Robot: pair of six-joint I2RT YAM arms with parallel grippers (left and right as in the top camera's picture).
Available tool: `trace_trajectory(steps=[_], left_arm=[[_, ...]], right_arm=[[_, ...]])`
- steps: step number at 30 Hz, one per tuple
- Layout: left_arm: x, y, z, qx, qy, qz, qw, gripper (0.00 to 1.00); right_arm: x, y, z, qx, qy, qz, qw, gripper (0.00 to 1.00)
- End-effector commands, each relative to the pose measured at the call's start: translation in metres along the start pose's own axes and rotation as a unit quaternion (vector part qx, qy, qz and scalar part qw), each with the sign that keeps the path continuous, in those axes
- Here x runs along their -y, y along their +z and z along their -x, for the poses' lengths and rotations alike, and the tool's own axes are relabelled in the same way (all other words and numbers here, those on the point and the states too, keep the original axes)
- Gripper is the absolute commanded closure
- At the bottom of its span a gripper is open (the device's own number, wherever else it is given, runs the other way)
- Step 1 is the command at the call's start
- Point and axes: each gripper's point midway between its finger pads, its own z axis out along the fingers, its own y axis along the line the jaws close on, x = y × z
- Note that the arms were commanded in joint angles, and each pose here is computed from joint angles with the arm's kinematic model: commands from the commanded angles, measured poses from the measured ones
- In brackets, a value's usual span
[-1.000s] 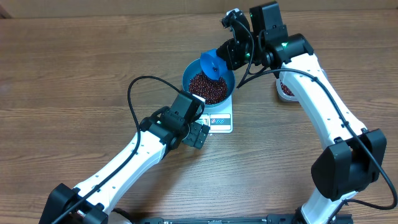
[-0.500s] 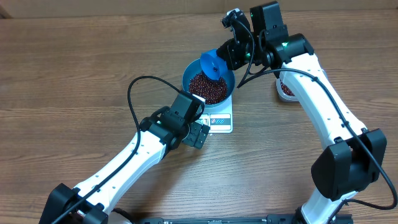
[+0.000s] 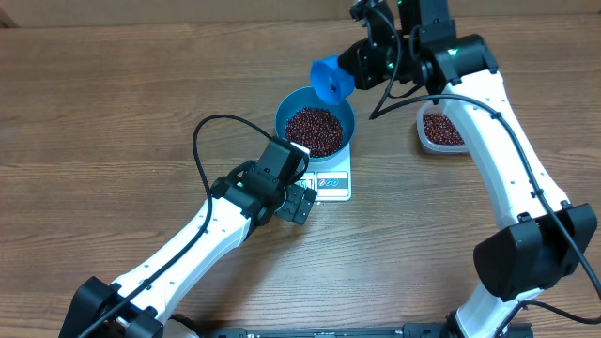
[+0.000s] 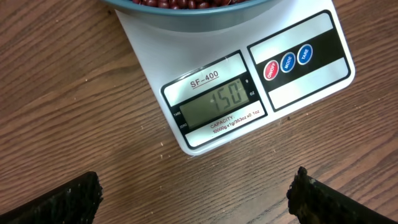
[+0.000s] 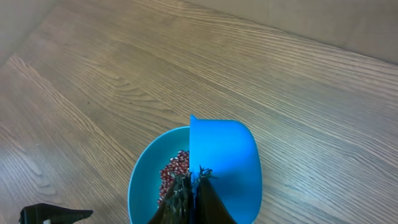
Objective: Scoop item into bowl and weigh 150g on scale
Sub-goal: 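Carry the blue scoop back to the clear bean tub with the right gripper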
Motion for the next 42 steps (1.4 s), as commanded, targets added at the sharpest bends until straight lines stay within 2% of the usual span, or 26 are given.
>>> trace_trajectory(steps=[1, 9, 13, 20, 27, 33, 42], left_arm=[[-0.003, 0.000, 0.000, 0.000, 0.008, 0.006, 1.000, 0.00], [-0.004, 0.000, 0.000, 0.000, 0.008, 0.007, 1.000, 0.00], [-0.004, 0.000, 0.000, 0.000, 0.008, 0.007, 1.000, 0.00], [-0.004, 0.000, 0.000, 0.000, 0.008, 0.007, 1.000, 0.01], [-0.004, 0.000, 0.000, 0.000, 0.008, 0.007, 1.000, 0.00], [-0.004, 0.000, 0.000, 0.000, 0.008, 0.007, 1.000, 0.00], [-0.004, 0.000, 0.000, 0.000, 0.008, 0.007, 1.000, 0.00]], right_arm=[[-0.003, -0.027, 0.020, 0.033, -0.011, -0.004, 0.999, 0.96], [-0.002, -0.027, 0.015, 0.024, -0.028, -0.006, 0.999, 0.96], [0.009, -0.031, 0.013, 0.023, -0.004, -0.015, 1.000, 0.96], [0.077, -0.064, -0.019, -0.010, 0.099, -0.064, 0.993, 0.96], [0.144, -0.106, -0.070, -0.061, 0.190, -0.153, 0.968, 0.96], [0.180, -0.128, -0.093, -0.073, 0.225, -0.207, 0.949, 0.96], [0.209, -0.117, -0.124, -0.080, 0.248, -0.222, 0.939, 0.96]])
